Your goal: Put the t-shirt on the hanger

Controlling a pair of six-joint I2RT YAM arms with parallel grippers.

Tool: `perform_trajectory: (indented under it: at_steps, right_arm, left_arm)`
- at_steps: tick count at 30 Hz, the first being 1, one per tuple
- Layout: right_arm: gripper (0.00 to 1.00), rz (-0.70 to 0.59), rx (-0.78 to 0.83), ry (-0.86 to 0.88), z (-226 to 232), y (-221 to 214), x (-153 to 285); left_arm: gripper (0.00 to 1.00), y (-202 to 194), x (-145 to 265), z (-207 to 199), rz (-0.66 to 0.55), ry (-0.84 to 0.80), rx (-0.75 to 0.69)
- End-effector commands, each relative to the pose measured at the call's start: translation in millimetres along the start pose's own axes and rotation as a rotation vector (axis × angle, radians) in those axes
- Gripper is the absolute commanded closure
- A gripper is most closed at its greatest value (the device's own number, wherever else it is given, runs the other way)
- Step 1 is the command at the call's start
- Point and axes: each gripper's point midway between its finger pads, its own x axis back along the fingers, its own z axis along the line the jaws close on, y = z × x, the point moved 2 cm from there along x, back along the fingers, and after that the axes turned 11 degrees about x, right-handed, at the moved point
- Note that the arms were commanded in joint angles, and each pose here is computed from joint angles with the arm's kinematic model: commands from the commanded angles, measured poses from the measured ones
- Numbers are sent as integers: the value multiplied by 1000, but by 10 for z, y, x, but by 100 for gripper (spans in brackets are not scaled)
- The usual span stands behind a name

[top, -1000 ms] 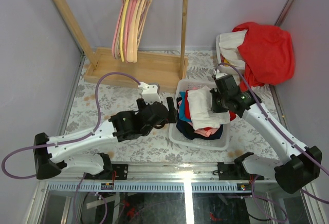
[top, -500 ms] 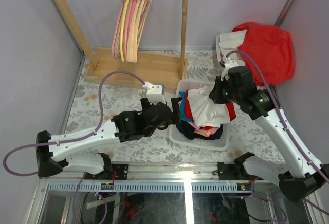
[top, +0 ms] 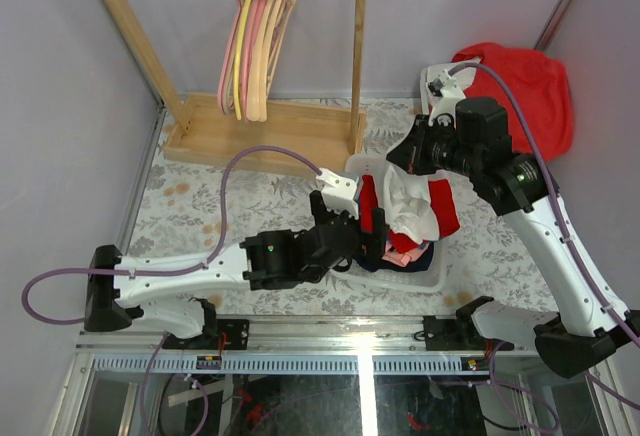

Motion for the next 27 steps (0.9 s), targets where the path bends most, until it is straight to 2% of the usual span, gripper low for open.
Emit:
perform_trajectory:
  at_steps: [1,6,8,9,10,12,13,14,16,21,27]
  right_arm:
    - [100,-72,-18,155,343,303,165]
    - [100,-80,-26,183,402,326,220]
    - [100,-80,-28,188,412,320,235]
    - [100,-80,-28,188,412,319,241]
    - [100,-83,-27,191,420,320,259]
    - [100,-87,-22,188,426,333,300]
    - [100,-91,-16,187,431,347,325]
    - [100,-94,-11,184,435,365,356]
    - [100,-107,4,179,449,416,429]
    - [100,-151,38,163,488,571,635]
    - [100,-178,68,118,456,686,733]
  left_arm:
    - [0,196,-98,-194,-202,-73,-19]
    - [0,107,-247,-328,-263,-165,-16]
    - [3,74,-334,-322,-280,-140,-28]
    - [13,76,-369,-311,-290,-115,-35]
    - [29,77,-402,-293,-300,-89,-42]
    - [77,110,-424,-259,-320,-46,-46]
    - [90,149,-418,-228,-334,-18,-40]
    - [95,183,-400,-222,-340,-10,-33]
    - [100,276,-326,-224,-354,-19,-20]
    - [100,704,41,-253,-411,-72,8]
    - [100,1148,451,-281,-431,-112,-54]
